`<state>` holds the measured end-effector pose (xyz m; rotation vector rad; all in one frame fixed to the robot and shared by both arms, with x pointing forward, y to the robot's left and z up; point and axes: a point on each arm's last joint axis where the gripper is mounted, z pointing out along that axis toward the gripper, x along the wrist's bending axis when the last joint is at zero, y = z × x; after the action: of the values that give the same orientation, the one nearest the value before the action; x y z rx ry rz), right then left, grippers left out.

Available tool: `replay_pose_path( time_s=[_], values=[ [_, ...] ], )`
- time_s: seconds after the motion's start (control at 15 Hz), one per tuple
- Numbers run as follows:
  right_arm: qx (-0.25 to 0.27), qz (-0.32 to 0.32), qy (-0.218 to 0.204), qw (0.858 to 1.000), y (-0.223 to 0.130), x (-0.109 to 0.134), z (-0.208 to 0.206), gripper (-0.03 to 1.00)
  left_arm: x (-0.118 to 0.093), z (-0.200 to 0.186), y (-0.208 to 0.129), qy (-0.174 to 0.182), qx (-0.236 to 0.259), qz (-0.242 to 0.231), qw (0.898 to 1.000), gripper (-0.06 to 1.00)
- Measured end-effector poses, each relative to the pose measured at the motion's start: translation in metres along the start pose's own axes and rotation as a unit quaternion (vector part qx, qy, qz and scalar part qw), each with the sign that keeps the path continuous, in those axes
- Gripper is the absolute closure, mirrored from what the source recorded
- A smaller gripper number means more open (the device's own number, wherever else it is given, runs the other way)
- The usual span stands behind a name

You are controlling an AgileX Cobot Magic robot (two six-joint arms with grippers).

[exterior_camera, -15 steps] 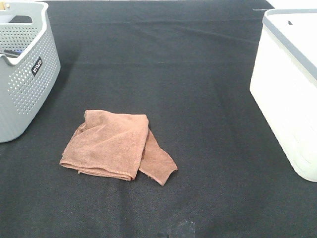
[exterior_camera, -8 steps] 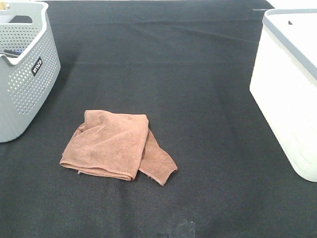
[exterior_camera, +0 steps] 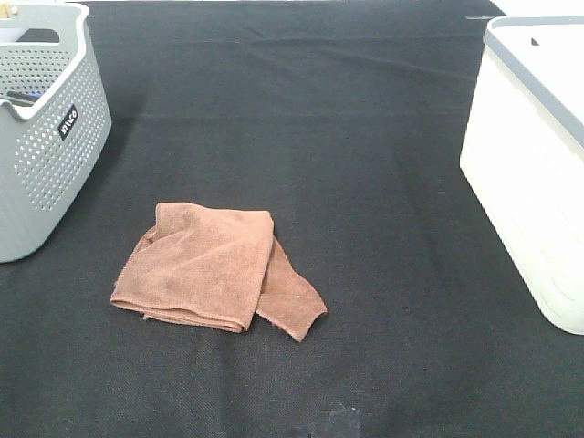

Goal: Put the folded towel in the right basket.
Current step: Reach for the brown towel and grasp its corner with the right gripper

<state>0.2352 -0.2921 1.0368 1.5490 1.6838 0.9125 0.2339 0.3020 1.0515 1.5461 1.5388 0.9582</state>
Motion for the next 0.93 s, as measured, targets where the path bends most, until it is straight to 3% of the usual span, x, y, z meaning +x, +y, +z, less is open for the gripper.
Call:
replay_pose_path(
  time_s=[0.73,0.93],
  values=[
    [0.0,0.001,0.002,1.0,0.0,0.0,0.0,0.0,0.0,0.0,0.0,0.0,0.0,0.0,1.0,-0.05],
    [0.028,0.027,0.052,0.998,0.033,0.008,-0.005,0.0,0.0,0.0,0.0,0.0,0.0,0.0,1.0,-0.05]
  ],
)
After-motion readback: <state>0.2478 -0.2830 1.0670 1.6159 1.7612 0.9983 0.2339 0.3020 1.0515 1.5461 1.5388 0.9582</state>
